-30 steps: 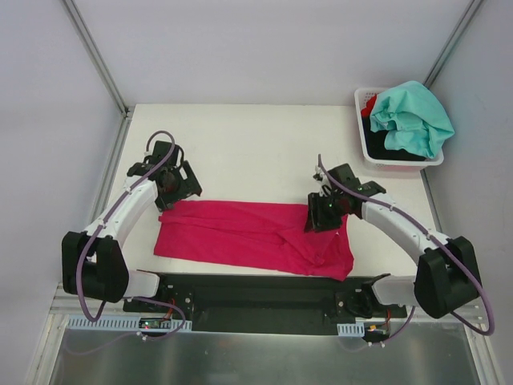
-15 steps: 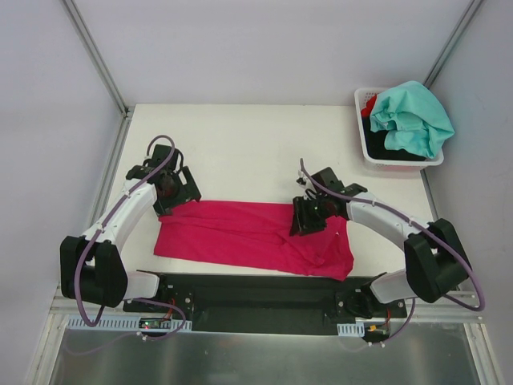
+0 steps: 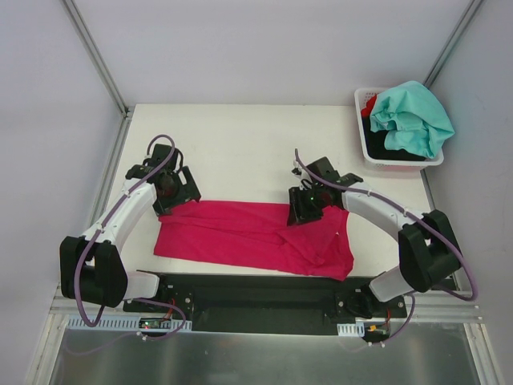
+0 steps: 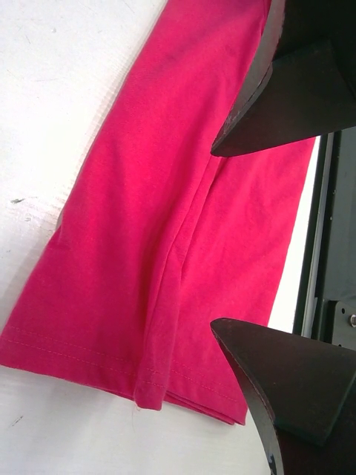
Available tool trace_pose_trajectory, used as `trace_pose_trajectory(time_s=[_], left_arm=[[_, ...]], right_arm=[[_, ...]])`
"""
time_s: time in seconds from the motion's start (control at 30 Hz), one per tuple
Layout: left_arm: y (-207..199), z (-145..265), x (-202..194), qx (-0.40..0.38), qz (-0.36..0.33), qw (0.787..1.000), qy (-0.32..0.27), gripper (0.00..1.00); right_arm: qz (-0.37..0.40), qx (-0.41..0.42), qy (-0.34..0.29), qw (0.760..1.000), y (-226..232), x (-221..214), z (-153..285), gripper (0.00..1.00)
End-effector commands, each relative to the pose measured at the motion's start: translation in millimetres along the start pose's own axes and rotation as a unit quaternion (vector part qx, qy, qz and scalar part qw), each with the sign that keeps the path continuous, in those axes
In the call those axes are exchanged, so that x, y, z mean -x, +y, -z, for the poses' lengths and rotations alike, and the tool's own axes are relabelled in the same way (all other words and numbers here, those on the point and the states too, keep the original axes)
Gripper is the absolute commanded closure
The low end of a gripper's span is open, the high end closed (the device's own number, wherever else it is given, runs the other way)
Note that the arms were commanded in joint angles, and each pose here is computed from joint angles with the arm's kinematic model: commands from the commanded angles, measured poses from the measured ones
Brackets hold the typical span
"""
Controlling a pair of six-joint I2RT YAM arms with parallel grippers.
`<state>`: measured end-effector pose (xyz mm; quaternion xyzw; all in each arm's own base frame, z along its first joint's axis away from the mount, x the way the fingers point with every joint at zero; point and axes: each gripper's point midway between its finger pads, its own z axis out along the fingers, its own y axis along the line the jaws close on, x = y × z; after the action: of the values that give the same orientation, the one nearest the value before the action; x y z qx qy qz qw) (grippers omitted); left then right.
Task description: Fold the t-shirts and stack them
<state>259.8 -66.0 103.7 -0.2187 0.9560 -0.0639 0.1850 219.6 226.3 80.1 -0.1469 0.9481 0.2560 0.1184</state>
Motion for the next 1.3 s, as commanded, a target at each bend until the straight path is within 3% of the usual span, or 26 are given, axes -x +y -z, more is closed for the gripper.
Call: trace_pose_trajectory(time_s=[0.0, 0.53, 0.63, 0.7, 0.9, 1.27], left_arm=[[-3, 10, 5, -0.005, -0.005, 1.0, -0.005, 0.1], [-4, 9, 1, -0.009, -0.001, 1.0, 0.002, 0.1], [-4, 9, 1, -0.009, -0.002, 1.0, 0.002, 0.1], [-5, 9, 1, -0.011, 0.0, 1.0, 0.002, 0.1], [-6, 10, 0, -0.013, 0.003, 1.0, 0.003, 0.1], [-7, 10, 2, -0.014, 0.008, 1.0, 0.002, 0.09]], right_arm=[[0.001, -0.019, 0.013, 1.0, -15, -3, -3, 0.56], [-0.014, -0.021, 0.05, 0.998, -38, -22, -20, 0.57], [-0.016, -0.019, 0.055, 0.998, -39, -26, -21, 0.64], [-0.019, -0.015, 0.056, 0.998, -37, -26, -20, 0.76], [-0.014, -0.009, 0.054, 0.998, -28, -24, -12, 0.96], [0.006, 0.008, 0.092, 0.996, 13, -69, -8, 0.96]])
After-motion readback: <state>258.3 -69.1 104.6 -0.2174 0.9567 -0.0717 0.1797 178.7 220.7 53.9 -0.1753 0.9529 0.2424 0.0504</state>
